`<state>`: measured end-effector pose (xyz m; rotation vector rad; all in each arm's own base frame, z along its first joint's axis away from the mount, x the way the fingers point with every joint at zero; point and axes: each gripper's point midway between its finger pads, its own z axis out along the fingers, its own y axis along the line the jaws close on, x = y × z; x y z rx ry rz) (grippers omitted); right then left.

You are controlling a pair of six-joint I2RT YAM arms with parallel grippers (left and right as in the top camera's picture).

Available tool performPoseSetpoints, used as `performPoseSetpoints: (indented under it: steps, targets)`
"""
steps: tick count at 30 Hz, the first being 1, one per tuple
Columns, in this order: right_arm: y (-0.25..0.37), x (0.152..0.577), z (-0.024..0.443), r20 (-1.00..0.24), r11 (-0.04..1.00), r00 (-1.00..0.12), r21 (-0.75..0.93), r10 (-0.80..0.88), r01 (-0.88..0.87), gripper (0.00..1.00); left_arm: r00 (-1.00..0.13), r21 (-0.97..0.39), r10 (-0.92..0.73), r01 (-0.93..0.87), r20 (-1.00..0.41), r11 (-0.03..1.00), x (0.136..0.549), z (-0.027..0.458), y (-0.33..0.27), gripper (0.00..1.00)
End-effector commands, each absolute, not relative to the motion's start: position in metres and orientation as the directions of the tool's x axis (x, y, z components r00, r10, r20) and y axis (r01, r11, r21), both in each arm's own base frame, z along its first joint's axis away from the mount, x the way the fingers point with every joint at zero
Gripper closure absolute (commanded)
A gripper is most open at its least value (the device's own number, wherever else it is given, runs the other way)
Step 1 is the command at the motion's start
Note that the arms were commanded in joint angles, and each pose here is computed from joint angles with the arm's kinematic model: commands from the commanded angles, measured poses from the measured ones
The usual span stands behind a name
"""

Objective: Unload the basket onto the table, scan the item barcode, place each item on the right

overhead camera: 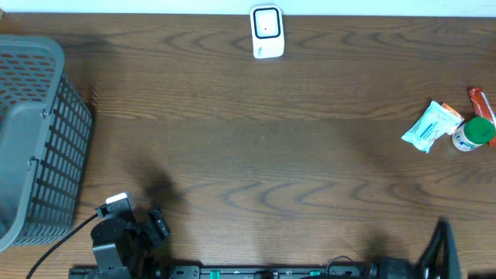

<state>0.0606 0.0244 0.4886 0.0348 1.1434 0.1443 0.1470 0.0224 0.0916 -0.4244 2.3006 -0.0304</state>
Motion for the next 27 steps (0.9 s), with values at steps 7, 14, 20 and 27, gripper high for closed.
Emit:
performPoseSetpoints:
  steps: [7,14,20,27]
  targets:
    - [0.03,0.014,0.479,-0.884,0.987,0.459,0.011,0.084,-0.16,0.01,-0.652,-0.136,-0.294,-0.283,-0.699,0.949,0.146,0.087,0.022,0.15]
    - [0.025,-0.005,0.515,-0.788,0.99,0.612,-0.023,0.067,-0.138,0.01,-0.652,-0.136,-0.294,-0.283,-0.699,0.949,0.146,0.087,0.022,0.15]
    - [0.024,-0.027,0.546,-0.668,0.993,0.744,-0.077,0.011,-0.084,0.01,-0.652,-0.136,-0.294,-0.283,-0.699,0.949,0.146,0.087,0.022,0.15]
    - [0.022,-0.03,0.549,-0.655,0.995,0.755,-0.066,0.017,-0.079,0.01,-0.652,-0.136,-0.294,-0.283,-0.699,0.949,0.146,0.087,0.022,0.15]
